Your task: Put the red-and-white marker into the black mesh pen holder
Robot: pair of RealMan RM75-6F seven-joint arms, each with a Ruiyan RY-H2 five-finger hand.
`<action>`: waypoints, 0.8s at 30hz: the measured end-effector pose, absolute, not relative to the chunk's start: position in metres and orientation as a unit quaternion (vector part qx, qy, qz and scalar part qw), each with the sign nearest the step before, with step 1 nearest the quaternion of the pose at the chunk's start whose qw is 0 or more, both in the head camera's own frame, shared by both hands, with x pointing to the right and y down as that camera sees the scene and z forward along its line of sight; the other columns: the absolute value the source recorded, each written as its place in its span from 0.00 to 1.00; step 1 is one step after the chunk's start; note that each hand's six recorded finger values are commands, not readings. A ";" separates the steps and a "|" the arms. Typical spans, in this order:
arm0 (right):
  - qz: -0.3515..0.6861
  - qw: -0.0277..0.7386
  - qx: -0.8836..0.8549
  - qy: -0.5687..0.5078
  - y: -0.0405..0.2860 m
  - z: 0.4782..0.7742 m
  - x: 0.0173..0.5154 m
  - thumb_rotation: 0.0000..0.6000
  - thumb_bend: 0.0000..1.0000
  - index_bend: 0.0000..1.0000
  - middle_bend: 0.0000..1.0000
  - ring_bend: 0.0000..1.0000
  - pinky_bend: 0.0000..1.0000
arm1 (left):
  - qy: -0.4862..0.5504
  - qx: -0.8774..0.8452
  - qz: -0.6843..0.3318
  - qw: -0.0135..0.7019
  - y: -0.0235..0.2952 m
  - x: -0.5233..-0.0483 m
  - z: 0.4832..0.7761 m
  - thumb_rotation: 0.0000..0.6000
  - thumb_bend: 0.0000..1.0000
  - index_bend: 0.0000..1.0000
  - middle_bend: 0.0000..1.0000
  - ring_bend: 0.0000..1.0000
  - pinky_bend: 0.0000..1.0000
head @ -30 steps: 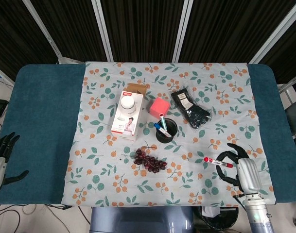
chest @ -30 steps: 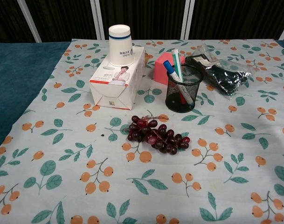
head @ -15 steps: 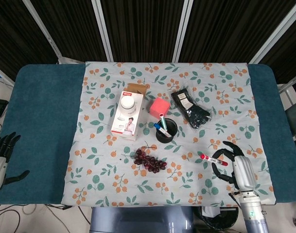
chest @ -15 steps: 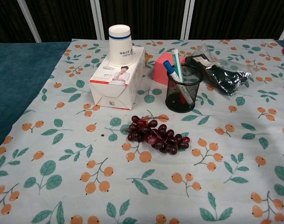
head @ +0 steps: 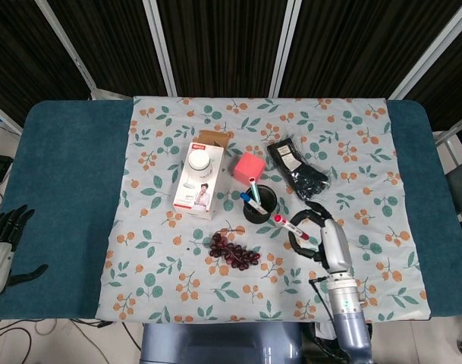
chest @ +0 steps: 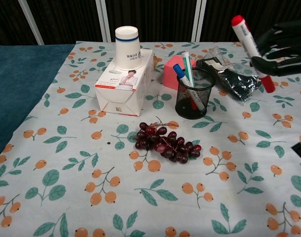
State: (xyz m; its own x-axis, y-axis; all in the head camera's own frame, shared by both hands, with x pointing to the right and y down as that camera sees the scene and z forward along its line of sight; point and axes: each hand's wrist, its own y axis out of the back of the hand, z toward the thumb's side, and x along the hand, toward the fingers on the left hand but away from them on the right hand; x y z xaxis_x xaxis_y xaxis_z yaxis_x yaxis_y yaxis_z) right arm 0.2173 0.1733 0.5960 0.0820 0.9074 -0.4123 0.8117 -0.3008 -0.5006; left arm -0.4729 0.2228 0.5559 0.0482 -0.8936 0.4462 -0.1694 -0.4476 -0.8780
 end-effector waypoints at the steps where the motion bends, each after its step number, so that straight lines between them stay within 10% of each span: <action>1: 0.335 0.064 -0.733 -0.588 0.171 0.598 0.211 1.00 0.53 0.63 0.52 0.20 0.19 | 0.411 -0.646 -0.554 0.326 0.223 -0.473 0.556 1.00 0.09 0.00 0.00 0.00 0.00; 24: 0.311 0.001 -0.695 -0.648 0.102 0.645 0.130 1.00 0.53 0.63 0.52 0.20 0.19 | 0.411 -0.650 -0.560 0.307 0.219 -0.477 0.559 1.00 0.08 0.00 0.00 0.00 0.00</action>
State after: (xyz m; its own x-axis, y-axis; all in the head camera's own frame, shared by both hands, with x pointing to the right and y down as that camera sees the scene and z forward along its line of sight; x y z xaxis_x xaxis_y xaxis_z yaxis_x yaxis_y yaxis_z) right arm 0.1297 0.1020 0.6452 -0.0327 0.9019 -0.4307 0.9004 -0.1605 -0.4045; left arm -0.4769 0.2195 0.5586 0.0341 -0.8785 0.4766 -0.1915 -0.4738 -0.8596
